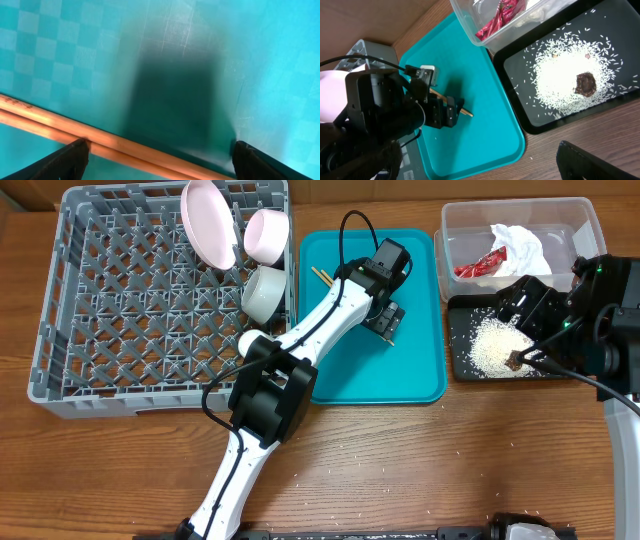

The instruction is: Sort waste into correct bins and load items into the dishwasher

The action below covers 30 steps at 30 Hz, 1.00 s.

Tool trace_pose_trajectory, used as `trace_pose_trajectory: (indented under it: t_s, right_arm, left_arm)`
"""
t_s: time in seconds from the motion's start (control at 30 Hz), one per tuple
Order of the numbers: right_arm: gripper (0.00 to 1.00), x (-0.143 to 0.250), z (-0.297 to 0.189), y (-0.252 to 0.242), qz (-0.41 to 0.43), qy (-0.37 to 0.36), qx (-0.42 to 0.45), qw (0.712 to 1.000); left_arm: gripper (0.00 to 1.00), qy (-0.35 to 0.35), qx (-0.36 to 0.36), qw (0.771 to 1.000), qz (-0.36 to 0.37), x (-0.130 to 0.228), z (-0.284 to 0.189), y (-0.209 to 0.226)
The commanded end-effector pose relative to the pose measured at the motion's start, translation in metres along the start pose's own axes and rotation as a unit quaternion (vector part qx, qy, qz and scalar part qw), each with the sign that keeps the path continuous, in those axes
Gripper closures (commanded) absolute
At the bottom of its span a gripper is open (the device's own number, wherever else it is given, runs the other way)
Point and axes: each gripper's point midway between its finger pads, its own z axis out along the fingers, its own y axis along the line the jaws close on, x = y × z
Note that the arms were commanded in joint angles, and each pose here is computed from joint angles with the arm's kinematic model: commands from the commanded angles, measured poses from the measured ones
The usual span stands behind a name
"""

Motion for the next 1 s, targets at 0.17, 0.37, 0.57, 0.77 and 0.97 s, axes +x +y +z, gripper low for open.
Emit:
trace_pose_trajectory:
  t_s: [0.17,0.37,0.57,0.77,0.97]
  right_arm:
    - [0.0,-0.004,-0.003,0.001,-0.001,-0.008,-0.002,1.0]
    - [0.0,-0.004,-0.003,0.001,-0.001,-0.008,-0.002,1.0]
    - [0.0,-0.004,-0.003,0.001,-0.001,-0.008,-0.002,1.0]
    - [0.0,-0.004,-0.003,0.001,-0.001,-0.008,-0.002,1.0]
    - [0.0,-0.004,-0.003,0.001,-0.001,-0.008,-0.002,1.0]
  left_arm:
    - [0.0,0.031,0.024,0.999,0.006,0.017,0.014,-0.007]
    - [0.0,0.069,0.025,0.997,0.008,0.036,0.012,-0.007]
    - [0.0,0.124,0.034,0.992,0.009,0.062,0.007,-0.01]
    - [0.0,0.196,0.009,0.981,-0.004,0.096,-0.004,0.003]
    - [0.0,0.211,-0.025,0.976,-0.048,0.103,-0.007,0.023]
